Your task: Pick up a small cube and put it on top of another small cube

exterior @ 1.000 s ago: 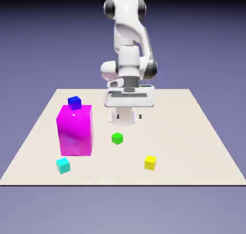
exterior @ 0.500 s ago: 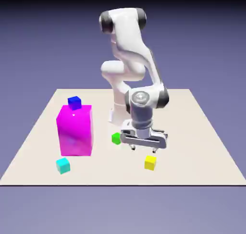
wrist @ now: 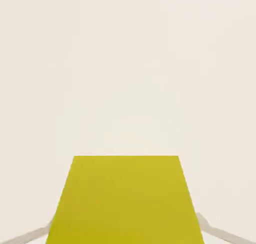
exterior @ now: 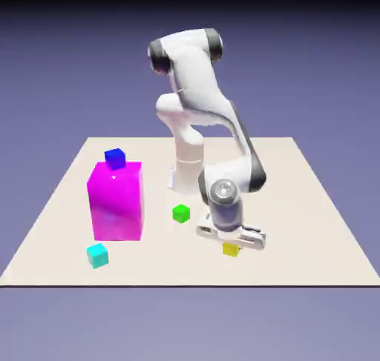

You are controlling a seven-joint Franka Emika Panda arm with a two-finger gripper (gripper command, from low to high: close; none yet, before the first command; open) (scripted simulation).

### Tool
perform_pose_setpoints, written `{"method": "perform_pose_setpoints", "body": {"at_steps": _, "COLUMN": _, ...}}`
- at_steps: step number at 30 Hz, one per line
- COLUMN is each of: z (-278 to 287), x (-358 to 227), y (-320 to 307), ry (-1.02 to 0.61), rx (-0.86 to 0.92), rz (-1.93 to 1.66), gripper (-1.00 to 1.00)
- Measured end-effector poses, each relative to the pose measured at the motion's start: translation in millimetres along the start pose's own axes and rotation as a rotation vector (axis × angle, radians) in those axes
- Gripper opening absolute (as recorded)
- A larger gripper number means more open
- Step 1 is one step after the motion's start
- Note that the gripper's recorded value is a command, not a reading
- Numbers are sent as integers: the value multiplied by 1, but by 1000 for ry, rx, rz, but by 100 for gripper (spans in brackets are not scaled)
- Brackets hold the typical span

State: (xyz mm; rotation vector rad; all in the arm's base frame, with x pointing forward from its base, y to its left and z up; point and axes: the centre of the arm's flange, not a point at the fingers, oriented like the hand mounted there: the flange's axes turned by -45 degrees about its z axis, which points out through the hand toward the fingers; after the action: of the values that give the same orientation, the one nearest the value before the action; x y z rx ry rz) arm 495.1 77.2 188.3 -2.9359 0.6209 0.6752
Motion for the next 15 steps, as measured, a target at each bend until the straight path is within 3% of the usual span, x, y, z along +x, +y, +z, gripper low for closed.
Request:
{"method": "perform_pose_setpoints", "body": {"at_steps": 8, "z": -108, "x": 6, "y": 185, "ry": 27, "rx": 45, "rz": 355, "gripper": -100}}
{"method": "perform_pose_setpoints", "body": {"at_steps": 15, "z": -173, "x": -59, "y": 334, "ry": 14, "rx": 189, "rz": 624, "gripper": -100}}
